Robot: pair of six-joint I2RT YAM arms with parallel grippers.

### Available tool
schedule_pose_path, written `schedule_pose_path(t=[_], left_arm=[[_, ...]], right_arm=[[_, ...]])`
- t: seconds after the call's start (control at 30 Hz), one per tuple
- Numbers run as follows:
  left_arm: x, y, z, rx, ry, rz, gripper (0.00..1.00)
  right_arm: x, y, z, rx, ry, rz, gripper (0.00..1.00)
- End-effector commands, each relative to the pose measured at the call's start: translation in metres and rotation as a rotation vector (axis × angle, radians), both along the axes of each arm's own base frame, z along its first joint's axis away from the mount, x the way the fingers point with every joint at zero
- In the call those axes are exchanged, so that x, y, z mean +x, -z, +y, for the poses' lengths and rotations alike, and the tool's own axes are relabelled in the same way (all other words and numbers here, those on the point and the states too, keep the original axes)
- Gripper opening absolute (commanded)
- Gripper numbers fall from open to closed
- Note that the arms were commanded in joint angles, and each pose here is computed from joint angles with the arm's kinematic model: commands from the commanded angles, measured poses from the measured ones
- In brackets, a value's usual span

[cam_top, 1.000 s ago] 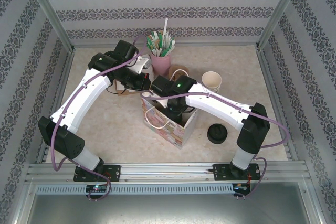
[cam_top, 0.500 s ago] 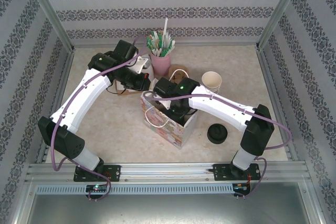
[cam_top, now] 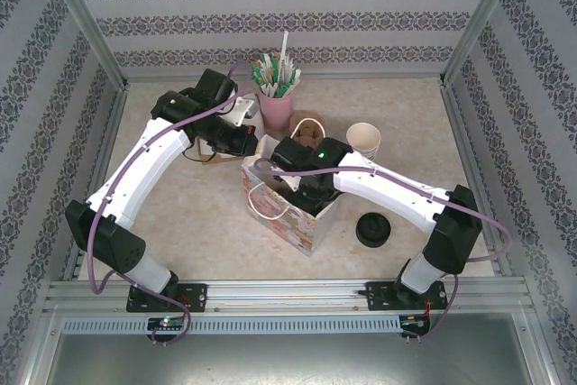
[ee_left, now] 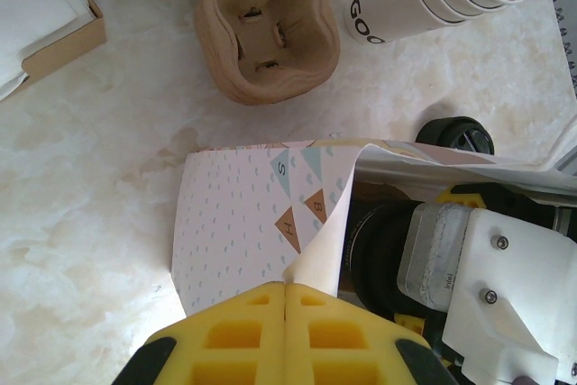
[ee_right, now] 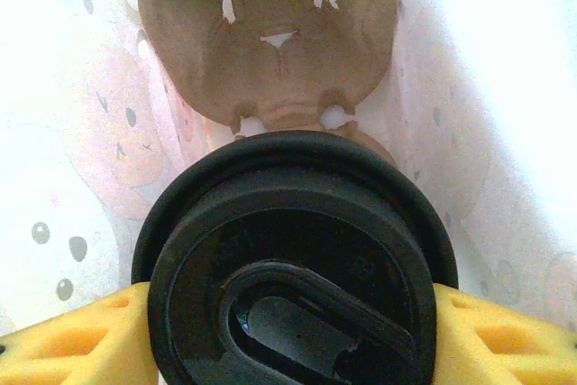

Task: Pack the takeout coffee

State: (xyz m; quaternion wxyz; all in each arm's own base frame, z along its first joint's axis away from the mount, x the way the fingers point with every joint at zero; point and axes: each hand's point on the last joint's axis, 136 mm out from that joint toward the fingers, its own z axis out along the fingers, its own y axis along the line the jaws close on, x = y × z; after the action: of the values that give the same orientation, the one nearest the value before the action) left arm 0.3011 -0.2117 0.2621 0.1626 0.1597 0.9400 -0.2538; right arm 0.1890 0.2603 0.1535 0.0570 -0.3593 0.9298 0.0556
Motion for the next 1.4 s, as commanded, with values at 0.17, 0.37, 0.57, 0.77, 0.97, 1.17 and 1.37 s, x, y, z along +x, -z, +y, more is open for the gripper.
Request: schedule_pose_path(t=[0.17,0.37,0.57,0.77,0.97,1.17,1.37], left_arm=[[0.000,-0.005,0.000,-0.008,-0.015,-0.024,0.00],[0.001,-0.005,-0.001,-0.008,-0.015,-0.025,0.00],[0.002,-0.005,-0.001,-0.006,-0.018,-0.024,0.00],[0.002,-0.005,-0.001,-0.008,-0.021,-0.022,0.00],[0.002,-0.004,0.000,-0.005,-0.023,-0.020,0.00],[0.001,-0.004,-0.002,-0.010,-0.021,-0.016,0.00],[0.001,-0.004,-0.002,-0.011,-0.024,-0.012,0.00]], right_arm=[[-0.007,0.015,-0.012,-0.011,0.051,0.025,0.55],[-0.011,0.029,-0.017,-0.019,0.065,0.042,0.55],[-0.017,0.041,-0.022,-0.034,0.070,0.067,0.55],[-0.024,0.051,-0.026,-0.045,0.074,0.097,0.54],[-0.031,0.061,-0.035,-0.083,0.072,0.119,0.53],[-0.031,0.060,-0.035,-0.066,0.078,0.097,0.53],[-0.017,0.039,-0.026,0.010,0.092,0.001,0.52]])
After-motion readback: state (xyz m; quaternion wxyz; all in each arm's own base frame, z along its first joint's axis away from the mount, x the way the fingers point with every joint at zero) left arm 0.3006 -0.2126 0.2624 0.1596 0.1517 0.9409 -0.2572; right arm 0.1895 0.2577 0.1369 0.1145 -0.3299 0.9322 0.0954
